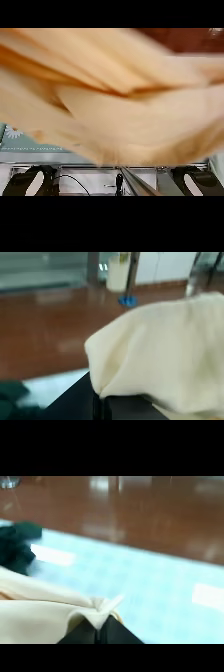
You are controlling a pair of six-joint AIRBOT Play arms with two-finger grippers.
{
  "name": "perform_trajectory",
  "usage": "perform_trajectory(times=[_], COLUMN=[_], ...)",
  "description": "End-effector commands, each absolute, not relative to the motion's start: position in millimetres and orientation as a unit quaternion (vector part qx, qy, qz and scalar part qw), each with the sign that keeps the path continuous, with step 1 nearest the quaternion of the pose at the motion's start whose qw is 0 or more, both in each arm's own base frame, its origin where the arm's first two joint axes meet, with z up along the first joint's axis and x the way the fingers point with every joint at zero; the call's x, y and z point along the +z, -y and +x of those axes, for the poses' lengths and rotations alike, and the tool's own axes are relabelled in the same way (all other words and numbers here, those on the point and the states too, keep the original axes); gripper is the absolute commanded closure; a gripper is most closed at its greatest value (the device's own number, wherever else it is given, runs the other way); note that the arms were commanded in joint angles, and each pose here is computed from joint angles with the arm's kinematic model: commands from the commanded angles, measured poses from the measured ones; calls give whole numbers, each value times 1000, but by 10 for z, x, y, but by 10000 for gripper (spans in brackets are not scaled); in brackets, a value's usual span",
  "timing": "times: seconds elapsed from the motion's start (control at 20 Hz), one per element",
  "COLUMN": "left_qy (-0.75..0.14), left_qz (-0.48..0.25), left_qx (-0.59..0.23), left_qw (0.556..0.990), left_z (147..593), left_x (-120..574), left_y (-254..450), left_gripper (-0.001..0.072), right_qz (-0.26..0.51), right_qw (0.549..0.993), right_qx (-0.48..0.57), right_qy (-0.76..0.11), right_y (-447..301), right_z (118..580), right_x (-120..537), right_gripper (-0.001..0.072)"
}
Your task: Fold the shirts.
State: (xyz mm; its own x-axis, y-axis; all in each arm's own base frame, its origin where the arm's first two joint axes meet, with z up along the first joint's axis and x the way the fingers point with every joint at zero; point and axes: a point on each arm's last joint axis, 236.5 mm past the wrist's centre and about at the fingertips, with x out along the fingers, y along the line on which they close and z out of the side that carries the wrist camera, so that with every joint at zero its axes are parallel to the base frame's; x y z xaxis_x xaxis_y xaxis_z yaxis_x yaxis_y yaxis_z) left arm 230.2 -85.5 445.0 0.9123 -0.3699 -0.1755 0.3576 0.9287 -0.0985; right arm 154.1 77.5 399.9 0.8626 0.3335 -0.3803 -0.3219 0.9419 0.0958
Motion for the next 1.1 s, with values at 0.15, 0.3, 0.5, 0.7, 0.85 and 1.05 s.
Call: perform_trajectory(times=[0.15, 0.3, 0.5, 0.7, 0.85, 1.05], left_qy=[-373, -436, -471, -524, -553, -599], left_qz=[-144, -206, -243, -261, -257, -216], left_qx=[-217, -177, -197, -220, -245, -277], left_qw=[890, 858, 825, 780, 753, 720], left_z=[2526, 2824, 3264, 3553, 3579, 3391], left_x=[2246, 1279, 766, 327, 193, 486], left_y=[1025, 936, 1127, 1494, 1776, 1698], left_gripper=[684, 684, 684, 684, 429, 4], right_qz=[121, 171, 215, 262, 327, 301], right_qw=[881, 851, 845, 822, 793, 801], right_qx=[184, 171, 111, 95, 102, 151], right_qy=[-420, -466, -477, -496, -503, -494], right_y=[-1007, -1081, -957, -1034, -1217, -1206], right_z=[1513, 1784, 2353, 2913, 3173, 3492], right_x=[2117, 1321, 562, 107, -121, 257], right_gripper=[690, 691, 690, 690, 584, 79])
